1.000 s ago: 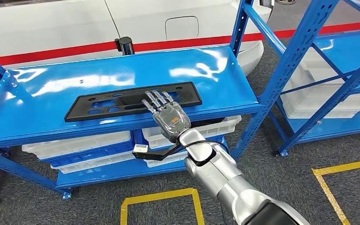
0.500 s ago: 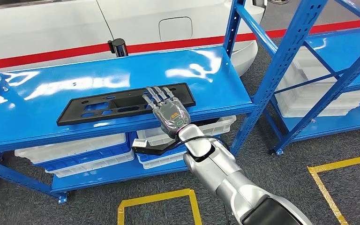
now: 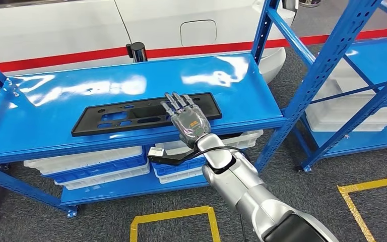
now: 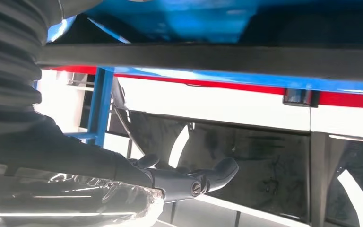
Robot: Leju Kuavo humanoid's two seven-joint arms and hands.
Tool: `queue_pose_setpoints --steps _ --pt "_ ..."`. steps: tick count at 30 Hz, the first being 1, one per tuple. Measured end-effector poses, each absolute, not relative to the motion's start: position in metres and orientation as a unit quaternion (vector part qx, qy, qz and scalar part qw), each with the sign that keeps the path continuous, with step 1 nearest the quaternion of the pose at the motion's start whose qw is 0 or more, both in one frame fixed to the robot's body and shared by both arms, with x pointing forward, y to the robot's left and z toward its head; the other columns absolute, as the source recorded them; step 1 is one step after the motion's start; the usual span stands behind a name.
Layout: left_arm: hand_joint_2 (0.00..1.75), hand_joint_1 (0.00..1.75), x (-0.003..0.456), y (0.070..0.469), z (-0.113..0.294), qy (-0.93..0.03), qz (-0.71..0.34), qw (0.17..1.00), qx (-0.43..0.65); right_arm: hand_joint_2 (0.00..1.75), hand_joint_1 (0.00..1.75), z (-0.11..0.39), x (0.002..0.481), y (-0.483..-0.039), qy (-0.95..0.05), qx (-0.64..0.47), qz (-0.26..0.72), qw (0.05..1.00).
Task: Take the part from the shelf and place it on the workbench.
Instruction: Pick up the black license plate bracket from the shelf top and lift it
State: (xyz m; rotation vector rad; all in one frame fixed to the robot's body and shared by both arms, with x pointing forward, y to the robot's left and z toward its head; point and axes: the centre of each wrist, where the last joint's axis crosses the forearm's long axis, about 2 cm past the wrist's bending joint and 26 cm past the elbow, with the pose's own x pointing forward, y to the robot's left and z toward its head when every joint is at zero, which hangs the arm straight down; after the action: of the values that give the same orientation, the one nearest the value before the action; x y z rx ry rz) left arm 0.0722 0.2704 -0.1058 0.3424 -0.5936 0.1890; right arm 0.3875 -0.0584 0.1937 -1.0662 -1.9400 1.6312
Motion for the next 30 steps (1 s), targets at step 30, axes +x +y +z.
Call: queue_pose_setpoints --steps 30 --pt "0.00 0.00 0.076 0.269 -0.105 -0.293 0.089 0.938 0.163 1.75 0.00 0.184 0.389 -0.069 -0.679 -0.390 0.587 0.206"
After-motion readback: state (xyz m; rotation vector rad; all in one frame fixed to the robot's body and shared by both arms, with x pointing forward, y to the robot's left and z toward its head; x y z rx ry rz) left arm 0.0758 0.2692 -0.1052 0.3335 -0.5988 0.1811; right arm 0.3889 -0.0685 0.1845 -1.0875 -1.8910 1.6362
